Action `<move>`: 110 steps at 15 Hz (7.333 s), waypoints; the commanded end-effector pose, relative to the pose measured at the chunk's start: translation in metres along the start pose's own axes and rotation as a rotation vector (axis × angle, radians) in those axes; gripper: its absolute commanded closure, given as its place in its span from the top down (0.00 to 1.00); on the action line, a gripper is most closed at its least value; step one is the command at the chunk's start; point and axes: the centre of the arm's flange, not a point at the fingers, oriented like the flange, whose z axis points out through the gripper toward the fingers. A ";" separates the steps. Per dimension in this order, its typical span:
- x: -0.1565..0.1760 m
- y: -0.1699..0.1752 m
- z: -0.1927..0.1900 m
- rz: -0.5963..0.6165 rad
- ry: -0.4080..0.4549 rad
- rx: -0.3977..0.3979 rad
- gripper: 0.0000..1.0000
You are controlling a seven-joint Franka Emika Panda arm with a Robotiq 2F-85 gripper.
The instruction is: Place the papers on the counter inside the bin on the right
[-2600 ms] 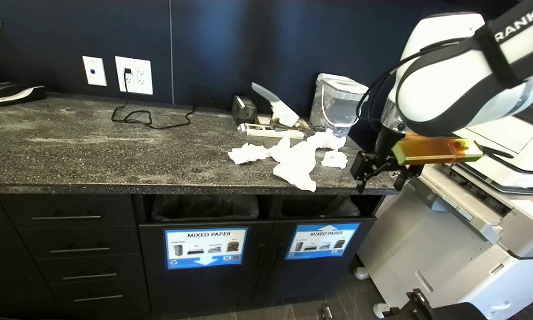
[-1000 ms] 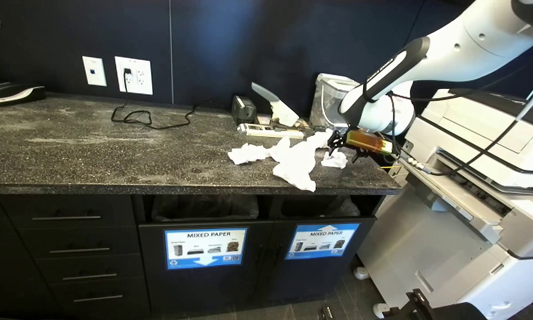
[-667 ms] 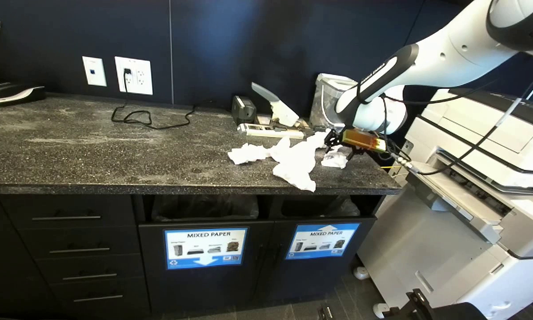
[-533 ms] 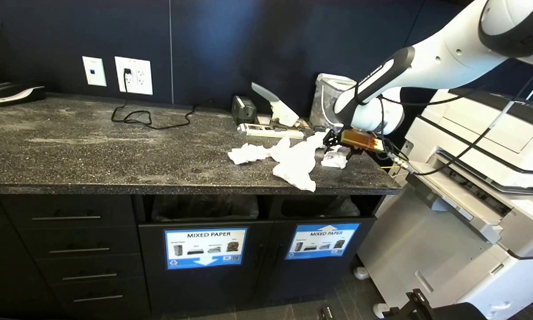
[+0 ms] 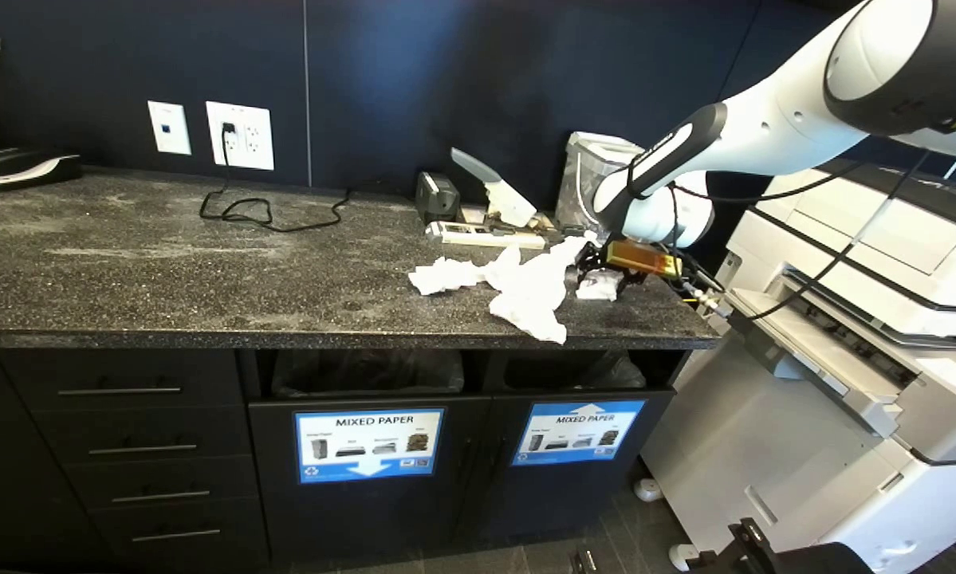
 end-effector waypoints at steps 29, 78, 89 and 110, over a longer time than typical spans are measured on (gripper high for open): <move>-0.099 0.012 -0.022 -0.278 -0.263 -0.034 0.16; -0.244 0.027 0.153 0.032 0.596 0.106 0.15; -0.211 0.029 0.191 0.048 0.720 0.142 0.14; -0.206 0.017 0.186 -0.019 0.659 0.164 1.00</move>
